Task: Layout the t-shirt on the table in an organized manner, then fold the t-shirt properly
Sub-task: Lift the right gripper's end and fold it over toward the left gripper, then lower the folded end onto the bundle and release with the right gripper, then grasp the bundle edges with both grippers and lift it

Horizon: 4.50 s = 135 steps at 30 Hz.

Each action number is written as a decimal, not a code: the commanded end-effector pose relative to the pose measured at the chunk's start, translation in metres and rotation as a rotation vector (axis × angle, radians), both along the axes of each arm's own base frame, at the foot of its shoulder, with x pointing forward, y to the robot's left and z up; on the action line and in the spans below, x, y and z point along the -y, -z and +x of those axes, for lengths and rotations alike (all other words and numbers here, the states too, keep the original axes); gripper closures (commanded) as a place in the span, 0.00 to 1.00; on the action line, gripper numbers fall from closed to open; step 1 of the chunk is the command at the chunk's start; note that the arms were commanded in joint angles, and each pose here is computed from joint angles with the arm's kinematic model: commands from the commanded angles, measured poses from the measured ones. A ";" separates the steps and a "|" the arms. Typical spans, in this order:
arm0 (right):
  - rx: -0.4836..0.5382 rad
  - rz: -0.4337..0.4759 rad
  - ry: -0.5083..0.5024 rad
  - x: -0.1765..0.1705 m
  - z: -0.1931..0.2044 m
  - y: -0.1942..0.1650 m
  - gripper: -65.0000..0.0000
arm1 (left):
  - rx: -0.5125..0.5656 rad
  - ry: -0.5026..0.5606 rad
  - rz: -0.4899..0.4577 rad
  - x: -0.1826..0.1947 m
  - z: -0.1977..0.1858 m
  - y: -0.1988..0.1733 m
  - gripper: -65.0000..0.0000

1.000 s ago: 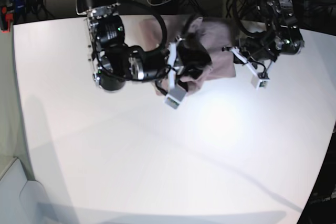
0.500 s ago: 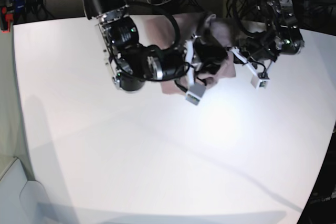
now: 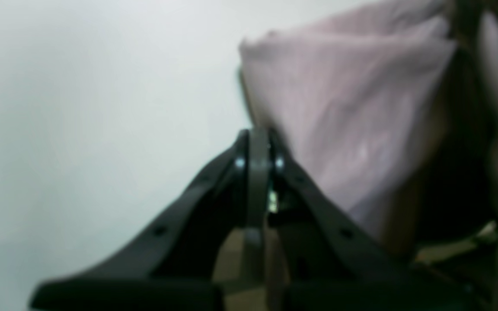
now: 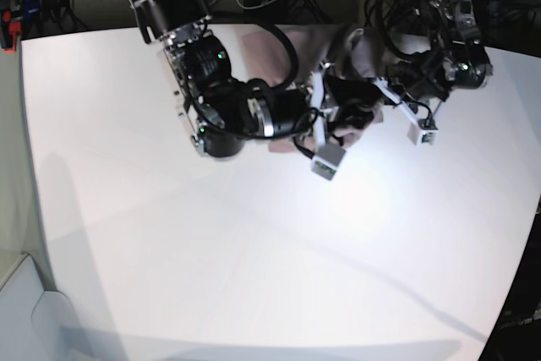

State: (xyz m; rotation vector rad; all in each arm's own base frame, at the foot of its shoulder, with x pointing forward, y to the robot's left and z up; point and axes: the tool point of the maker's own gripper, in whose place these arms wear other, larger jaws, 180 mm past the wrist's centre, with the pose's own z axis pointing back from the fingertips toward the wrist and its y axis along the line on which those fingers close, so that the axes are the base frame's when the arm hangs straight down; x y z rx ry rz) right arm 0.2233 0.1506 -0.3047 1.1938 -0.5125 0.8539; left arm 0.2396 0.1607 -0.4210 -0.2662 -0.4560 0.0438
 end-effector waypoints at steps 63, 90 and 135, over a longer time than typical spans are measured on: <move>-0.110 -0.008 0.169 0.020 0.026 0.048 0.92 | -0.005 -0.171 0.507 -0.194 -0.072 -0.063 1.00; 0.288 -0.019 -0.166 0.005 -0.011 -0.007 0.93 | 0.212 0.033 0.401 -0.130 -0.048 -0.081 1.00; 0.125 -0.056 0.013 0.063 -0.032 0.031 0.93 | 0.417 0.405 0.012 0.047 0.048 -0.083 0.17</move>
